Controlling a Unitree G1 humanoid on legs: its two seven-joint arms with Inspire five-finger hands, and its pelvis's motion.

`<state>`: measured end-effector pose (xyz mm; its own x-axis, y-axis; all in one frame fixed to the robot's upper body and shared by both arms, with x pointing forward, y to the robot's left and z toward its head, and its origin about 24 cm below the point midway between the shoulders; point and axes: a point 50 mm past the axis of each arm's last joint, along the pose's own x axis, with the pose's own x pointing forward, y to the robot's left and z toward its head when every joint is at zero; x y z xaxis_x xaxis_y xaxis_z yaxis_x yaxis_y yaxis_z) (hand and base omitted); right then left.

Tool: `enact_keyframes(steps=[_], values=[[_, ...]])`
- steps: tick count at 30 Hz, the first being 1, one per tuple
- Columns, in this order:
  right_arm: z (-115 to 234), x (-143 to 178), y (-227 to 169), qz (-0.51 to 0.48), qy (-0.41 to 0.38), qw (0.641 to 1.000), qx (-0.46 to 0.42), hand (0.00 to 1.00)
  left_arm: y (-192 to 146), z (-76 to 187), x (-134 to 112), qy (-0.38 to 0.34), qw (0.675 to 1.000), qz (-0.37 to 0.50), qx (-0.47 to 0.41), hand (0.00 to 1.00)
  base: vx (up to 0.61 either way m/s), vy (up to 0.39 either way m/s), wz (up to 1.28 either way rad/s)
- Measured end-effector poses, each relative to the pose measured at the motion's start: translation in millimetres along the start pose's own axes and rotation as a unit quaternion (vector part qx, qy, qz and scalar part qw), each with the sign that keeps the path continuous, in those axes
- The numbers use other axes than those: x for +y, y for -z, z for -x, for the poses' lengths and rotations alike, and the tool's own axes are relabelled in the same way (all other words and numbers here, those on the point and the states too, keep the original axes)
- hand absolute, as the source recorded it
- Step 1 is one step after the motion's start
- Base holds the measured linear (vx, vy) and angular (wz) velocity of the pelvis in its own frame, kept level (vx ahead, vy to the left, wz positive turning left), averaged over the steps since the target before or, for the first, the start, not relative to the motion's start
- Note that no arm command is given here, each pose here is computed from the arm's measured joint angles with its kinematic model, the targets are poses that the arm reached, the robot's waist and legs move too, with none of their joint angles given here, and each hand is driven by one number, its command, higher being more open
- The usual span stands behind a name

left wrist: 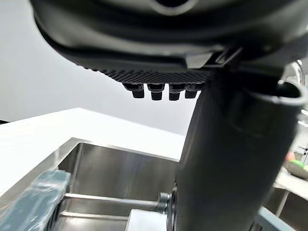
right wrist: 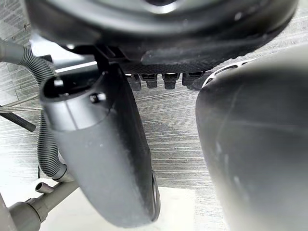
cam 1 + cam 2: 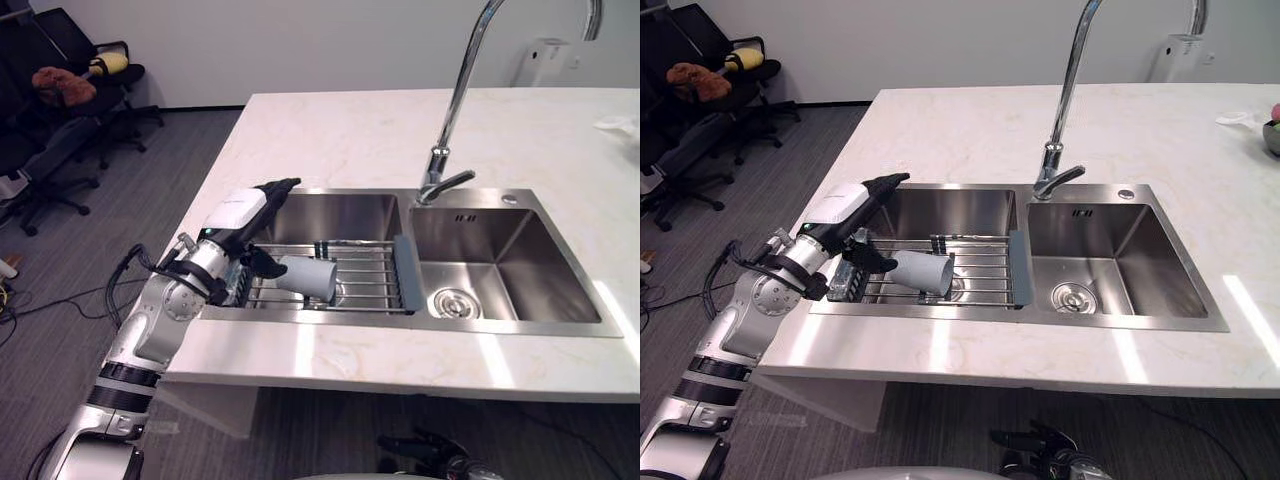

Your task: Walk over to the sink, pick up the cup, carry it to the dishwasher, place the cup inside the dishwasher, then close the dishwasher door

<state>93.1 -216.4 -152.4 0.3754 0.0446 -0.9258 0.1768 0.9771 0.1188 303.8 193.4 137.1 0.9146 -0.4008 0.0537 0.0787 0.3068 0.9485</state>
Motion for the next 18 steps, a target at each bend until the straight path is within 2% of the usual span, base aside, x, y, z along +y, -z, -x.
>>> enact_keyframes(steps=[10, 14, 18], values=[[1.7, -10.2, 12.9, -0.026, 0.016, 0.999, 0.021, 1.0, 5.1, 1.6, -9.0, 0.04, 0.999, 0.002, 0.001, 1.0, 0.01, 0.0, -0.05], [2.4, -11.5, 17.0, -0.025, 0.019, 0.999, 0.028, 1.0, 12.3, 5.8, -23.1, 0.06, 0.998, 0.02, 0.024, 1.0, 0.01, 0.007, -0.09], [3.2, -12.4, 20.7, -0.024, 0.02, 0.999, 0.033, 1.0, 5.2, 7.6, -45.8, 0.097, 0.995, 0.032, 0.018, 1.0, -0.03, 0.003, -0.02]])
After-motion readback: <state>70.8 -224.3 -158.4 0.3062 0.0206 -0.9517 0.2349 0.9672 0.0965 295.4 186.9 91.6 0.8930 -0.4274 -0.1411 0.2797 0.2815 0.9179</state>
